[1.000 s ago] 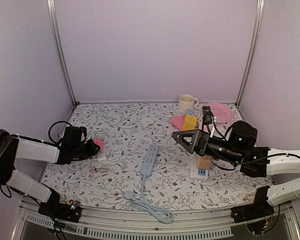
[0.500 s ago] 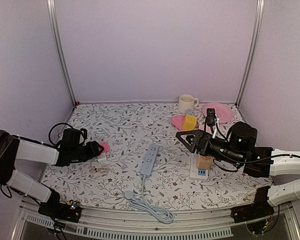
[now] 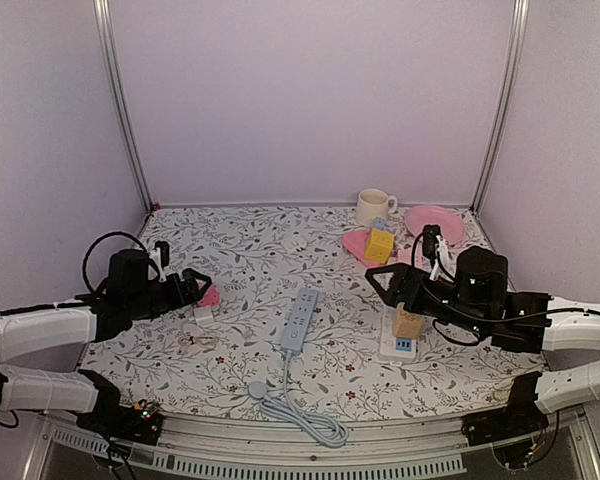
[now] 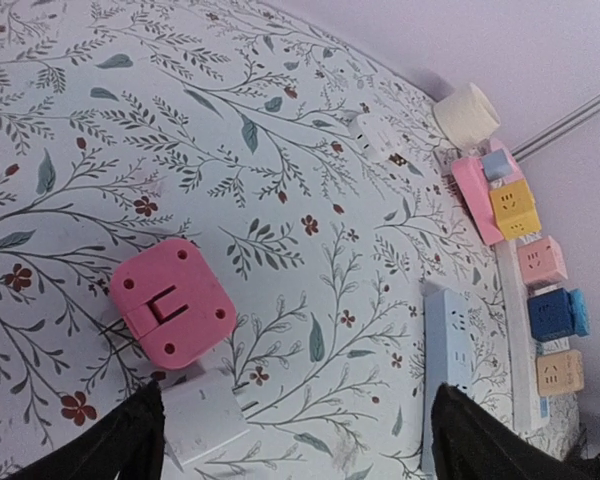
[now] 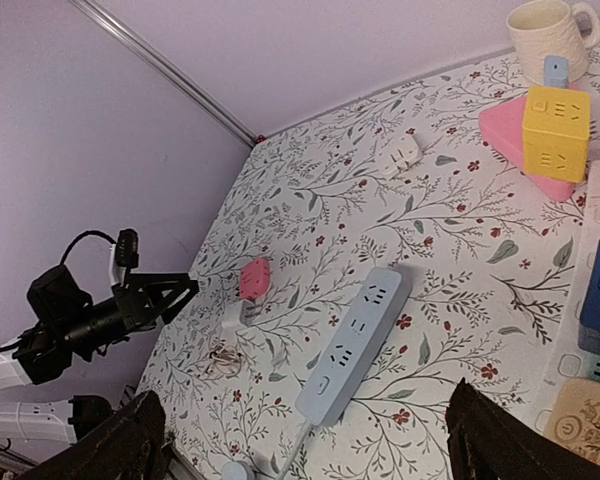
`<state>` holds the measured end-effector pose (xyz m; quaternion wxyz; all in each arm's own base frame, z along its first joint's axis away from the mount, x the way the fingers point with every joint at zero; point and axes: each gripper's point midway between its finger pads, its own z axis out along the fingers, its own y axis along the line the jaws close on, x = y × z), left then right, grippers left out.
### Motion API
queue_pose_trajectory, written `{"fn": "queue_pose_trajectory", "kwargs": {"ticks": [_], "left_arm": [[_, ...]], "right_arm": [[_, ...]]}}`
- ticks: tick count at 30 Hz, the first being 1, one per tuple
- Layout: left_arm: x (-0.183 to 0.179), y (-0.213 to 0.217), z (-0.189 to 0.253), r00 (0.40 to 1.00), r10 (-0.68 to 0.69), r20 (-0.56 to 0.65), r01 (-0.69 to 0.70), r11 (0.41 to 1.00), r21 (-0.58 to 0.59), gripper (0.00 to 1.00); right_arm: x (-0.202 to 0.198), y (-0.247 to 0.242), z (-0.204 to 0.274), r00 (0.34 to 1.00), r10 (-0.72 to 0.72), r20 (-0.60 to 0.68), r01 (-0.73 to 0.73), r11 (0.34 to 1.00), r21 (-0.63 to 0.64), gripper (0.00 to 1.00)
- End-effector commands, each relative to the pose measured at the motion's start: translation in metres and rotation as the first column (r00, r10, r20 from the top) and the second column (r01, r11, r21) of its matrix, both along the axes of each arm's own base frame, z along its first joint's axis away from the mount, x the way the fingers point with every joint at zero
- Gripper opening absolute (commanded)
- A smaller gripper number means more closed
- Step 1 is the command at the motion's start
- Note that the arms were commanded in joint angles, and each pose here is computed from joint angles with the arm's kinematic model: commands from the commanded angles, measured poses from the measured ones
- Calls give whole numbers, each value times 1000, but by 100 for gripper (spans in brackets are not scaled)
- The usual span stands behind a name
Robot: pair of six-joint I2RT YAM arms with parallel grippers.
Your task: Pull the plug off the socket
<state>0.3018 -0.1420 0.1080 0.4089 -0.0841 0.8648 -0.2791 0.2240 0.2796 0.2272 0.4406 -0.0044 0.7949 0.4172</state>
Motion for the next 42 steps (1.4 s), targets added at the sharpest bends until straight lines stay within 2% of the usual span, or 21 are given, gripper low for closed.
{"fn": "queue_pose_trajectory", "kwargs": {"ticks": [1, 15, 24, 31, 38, 42], "left_arm": [[-8, -13, 25, 998, -32, 46, 30, 999, 36, 93], [-50, -86, 66, 972, -201, 124, 207, 978, -38, 93], [-69, -133, 75, 943, -303, 137, 310, 950, -37, 93], [-75, -153, 71, 932, -340, 125, 347, 937, -39, 93], [-79, -160, 73, 926, -355, 128, 362, 931, -38, 93], [-81, -159, 75, 927, -351, 131, 359, 933, -37, 93]], "right_arm": [[15, -33, -24, 993, -115, -41, 110, 989, -96, 99], [43, -106, -62, 971, -194, -140, 197, 980, 6, 99], [54, -116, -75, 974, -152, -166, 173, 977, 121, 99], [65, -124, -88, 965, -137, -226, 183, 963, 196, 100], [77, -130, -94, 957, -151, -250, 208, 953, 221, 95], [82, -126, -97, 955, -134, -264, 199, 952, 235, 86]]}}
